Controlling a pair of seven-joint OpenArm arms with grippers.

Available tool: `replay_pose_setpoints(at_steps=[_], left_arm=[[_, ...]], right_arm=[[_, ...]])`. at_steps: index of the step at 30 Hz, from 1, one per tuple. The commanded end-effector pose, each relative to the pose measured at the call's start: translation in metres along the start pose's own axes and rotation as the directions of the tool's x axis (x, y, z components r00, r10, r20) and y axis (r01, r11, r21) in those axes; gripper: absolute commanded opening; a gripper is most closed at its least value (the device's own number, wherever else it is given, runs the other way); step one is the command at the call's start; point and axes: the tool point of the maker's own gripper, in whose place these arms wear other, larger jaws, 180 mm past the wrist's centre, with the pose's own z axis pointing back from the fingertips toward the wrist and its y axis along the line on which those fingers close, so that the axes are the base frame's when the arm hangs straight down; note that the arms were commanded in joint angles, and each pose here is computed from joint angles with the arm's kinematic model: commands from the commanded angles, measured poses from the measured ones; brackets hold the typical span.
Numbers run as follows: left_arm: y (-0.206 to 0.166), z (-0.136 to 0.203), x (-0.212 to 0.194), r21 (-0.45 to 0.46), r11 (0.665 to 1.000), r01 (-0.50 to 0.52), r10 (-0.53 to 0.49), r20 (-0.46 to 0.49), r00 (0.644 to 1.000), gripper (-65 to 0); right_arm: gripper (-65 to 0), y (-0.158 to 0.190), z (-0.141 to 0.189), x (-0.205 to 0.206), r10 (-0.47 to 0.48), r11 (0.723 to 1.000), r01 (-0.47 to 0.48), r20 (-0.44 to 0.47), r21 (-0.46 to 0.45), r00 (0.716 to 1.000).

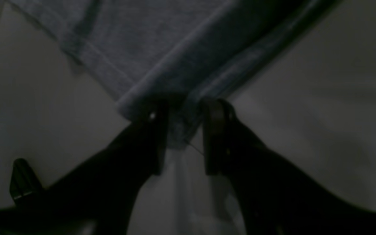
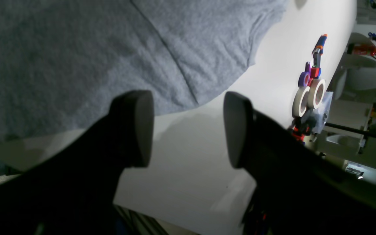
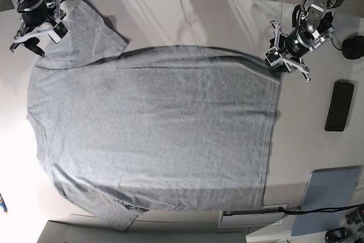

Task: Fold the T-shirt properly
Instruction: 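Lower both grippers to the shoulder corners of the grey T-shirt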

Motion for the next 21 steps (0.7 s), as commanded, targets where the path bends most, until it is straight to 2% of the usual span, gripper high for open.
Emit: replay_pose_setpoints(at_steps=[1,5,13,21], left_arm=[[-0.022,0.003,-0.035,-0.078,0.996,0.033,-0.045,-0.15,0.988,-45.6],[-0.021,0.006,-0.038,-0.07,0.997,0.041,-0.053,-0.188,0.981,-35.4],[-0.005,0.028,0.001,-0.004,0.99,0.14,-0.14,-0.107,0.984,-34.9],[0.003,0.035,-0.004,-0.026,0.98,0.195,-0.197,-0.112,0.974,-34.9]], right_arm=[[-31.5,-0.009,0.001,0.005,0.011,1.0,-0.011,0.021,-0.028,1.0],[-31.5,-0.009,0.001,0.004,0.011,1.0,-0.011,0.016,-0.028,1.0],[-31.5,-0.009,0.001,0.005,0.011,1.0,-0.01,0.016,-0.028,1.0],[-31.5,-0.009,0.001,0.002,0.009,1.0,-0.009,0.004,-0.027,1.0]])
